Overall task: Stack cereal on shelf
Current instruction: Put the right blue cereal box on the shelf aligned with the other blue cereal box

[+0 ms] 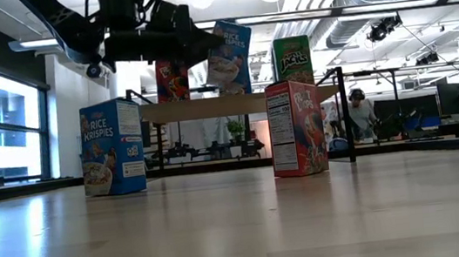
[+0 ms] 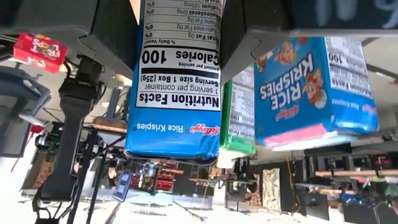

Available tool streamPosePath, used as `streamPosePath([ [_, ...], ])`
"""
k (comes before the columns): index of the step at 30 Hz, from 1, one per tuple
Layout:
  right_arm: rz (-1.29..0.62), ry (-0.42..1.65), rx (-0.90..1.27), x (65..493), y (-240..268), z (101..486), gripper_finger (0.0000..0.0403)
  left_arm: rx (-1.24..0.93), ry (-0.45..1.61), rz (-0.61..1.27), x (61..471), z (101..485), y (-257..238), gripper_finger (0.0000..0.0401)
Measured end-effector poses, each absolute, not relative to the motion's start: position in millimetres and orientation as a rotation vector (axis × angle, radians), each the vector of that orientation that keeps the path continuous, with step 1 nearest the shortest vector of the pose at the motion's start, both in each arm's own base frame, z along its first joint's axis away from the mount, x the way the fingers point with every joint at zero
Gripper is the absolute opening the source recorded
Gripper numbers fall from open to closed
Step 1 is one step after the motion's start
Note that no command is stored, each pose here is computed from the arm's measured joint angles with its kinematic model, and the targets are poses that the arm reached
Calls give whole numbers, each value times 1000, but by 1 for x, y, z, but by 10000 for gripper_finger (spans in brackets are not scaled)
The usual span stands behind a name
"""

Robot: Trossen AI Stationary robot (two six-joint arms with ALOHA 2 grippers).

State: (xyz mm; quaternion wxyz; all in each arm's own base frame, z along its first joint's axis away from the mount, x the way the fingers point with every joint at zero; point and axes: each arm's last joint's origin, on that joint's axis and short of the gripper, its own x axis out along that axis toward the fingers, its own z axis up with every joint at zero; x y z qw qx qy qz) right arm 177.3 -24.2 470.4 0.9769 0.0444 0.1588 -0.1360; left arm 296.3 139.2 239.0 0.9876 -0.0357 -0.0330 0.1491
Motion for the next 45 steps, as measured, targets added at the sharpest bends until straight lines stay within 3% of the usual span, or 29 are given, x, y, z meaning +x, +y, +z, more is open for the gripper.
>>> streamPosePath([
  [45,-272,321,89,177,-24,470,216,-26,-22,329,303,245,141,172],
])
